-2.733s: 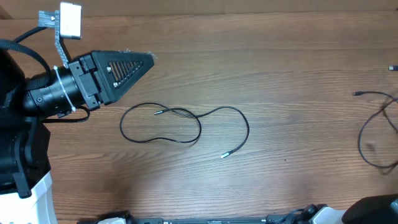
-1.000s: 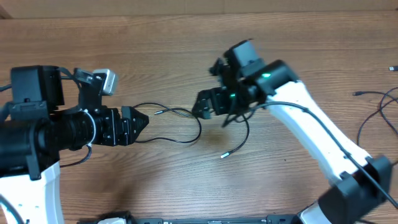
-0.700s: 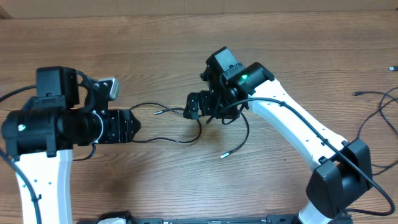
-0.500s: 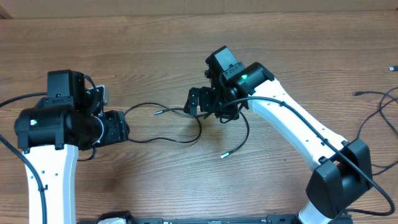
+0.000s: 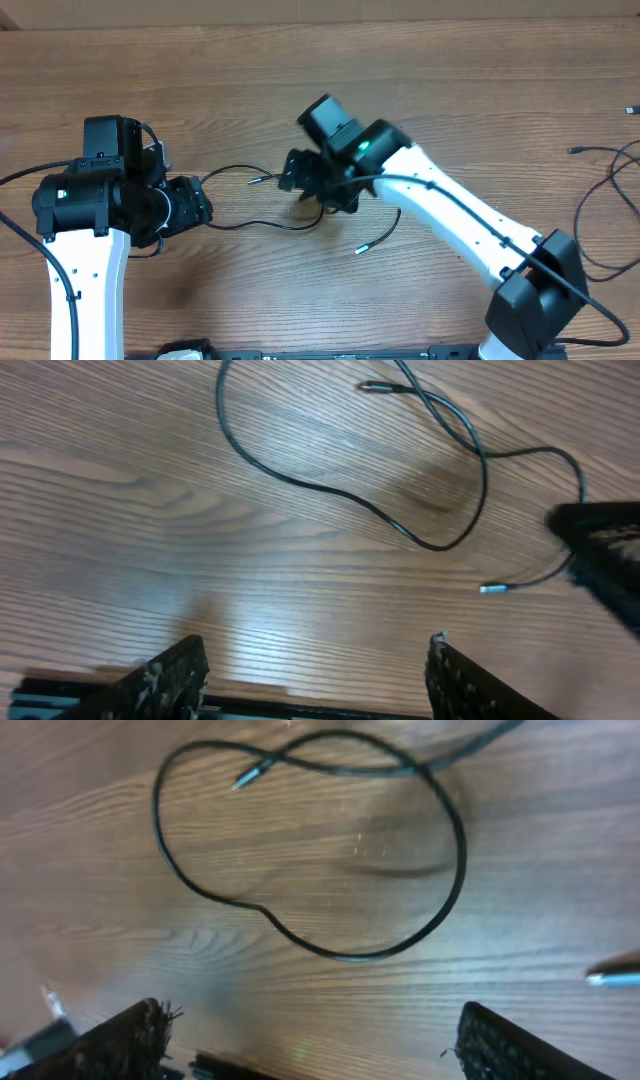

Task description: Untangle cables

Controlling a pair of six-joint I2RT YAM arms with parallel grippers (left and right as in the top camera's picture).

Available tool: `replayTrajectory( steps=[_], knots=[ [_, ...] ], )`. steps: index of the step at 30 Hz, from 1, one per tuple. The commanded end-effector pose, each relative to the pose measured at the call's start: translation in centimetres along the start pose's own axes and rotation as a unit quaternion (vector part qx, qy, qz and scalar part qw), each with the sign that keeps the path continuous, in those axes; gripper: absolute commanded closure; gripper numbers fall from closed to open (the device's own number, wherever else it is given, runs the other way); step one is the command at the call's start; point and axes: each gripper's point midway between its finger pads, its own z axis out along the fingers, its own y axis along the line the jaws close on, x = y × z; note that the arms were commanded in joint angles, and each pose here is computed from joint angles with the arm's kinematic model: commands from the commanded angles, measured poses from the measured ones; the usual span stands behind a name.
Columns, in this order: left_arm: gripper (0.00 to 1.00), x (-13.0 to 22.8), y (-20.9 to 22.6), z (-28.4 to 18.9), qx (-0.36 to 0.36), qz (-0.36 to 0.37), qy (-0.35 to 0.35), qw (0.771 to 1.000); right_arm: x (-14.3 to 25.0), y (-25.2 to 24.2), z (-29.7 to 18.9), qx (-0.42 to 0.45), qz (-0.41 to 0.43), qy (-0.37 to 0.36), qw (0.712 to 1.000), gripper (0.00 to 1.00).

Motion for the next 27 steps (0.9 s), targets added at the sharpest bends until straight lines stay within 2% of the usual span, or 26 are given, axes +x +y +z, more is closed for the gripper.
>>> replayTrajectory(
  steps=[1, 5, 10, 18, 21, 24, 26, 27],
  knots=[
    [0.3, 0.4, -0.8, 0.1, 0.02, -0.007, 0.008, 1.0, 0.3, -0.1, 0.6, 0.034, 0.065, -0.046, 0.996, 0.0],
    [0.3, 0.4, -0.8, 0.1, 0.02, -0.007, 0.008, 1.0, 1.7, -0.6, 1.1, 0.064, 0.128, -0.067, 0.987, 0.0],
    [0.3, 0.4, -0.8, 0.1, 0.02, -0.007, 0.008, 1.0, 2.7, -0.6, 2.1, 0.082, 0.148, -0.094, 0.981, 0.0],
    [0.3, 0.5, -0.7, 0.1, 0.019, -0.008, 0.012, 1.0, 5.0, -1.7, 7.4, 0.127, 0.25, -0.078, 0.957, 0.0],
    [0.3, 0.6, -0.7, 0.1, 0.019, -0.008, 0.013, 1.0, 4.9, -1.2, 9.0, 0.118, 0.249, -0.074, 0.958, 0.1],
    [0.3, 0.6, -0.7, 0.1, 0.019, -0.008, 0.013, 1.0, 4.4, -0.5, 10.0, 0.101, 0.248, -0.077, 0.96, 0.15],
    [0.3, 0.6, -0.7, 0.1, 0.019, -0.008, 0.014, 1.0, 4.1, 0.0, 10.6, 0.091, 0.246, -0.078, 0.962, 0.24],
    [0.3, 0.6, -0.7, 0.1, 0.019, -0.008, 0.014, 1.0, 4.0, 0.1, 10.8, 0.088, 0.246, -0.078, 0.962, 0.34]
  ],
)
